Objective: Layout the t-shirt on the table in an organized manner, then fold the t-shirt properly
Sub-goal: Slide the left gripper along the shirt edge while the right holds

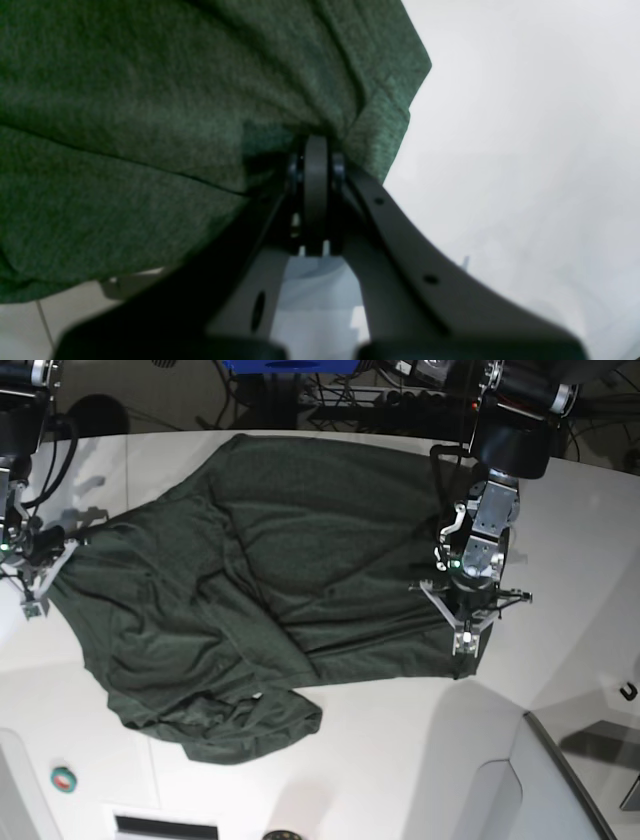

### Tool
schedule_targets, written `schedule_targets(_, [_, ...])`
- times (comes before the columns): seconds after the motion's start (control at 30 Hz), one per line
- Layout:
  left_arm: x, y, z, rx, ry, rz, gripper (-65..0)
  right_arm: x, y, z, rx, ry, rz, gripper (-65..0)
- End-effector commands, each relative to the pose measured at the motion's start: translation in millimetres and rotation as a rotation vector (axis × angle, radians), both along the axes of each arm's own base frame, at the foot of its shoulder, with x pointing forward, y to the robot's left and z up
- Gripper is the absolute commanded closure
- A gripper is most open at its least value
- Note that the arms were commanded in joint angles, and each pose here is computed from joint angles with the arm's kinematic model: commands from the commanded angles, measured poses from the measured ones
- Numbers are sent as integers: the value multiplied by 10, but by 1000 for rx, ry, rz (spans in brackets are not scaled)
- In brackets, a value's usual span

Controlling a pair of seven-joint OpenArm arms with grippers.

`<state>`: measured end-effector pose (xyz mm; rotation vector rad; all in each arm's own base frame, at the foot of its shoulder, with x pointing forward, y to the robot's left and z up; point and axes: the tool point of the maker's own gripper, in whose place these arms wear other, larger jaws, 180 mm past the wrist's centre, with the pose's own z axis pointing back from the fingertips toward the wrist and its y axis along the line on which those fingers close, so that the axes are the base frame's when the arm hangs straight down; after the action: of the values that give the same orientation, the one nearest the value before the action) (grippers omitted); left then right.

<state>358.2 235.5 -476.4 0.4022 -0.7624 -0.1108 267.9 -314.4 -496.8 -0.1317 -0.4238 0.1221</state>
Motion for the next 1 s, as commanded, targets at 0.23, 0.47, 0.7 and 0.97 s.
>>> schedule_targets(0.23, [507, 14, 320, 5, -97, 13, 0, 404, -15, 515, -75, -139, 54, -3])
schedule_targets(0.47, [95, -239, 765, -53, -186, -39, 0, 157, 230, 873, -135, -227, 152, -2])
schedule_targets(0.7, [-638, -274, 345, -66, -49, -37, 0, -143, 715, 863, -61, -252, 166, -2])
schedule_targets(0.97, [-681, -2, -75, -7, 25, -11, 0, -171, 792, 480, 10, -166, 118, -2])
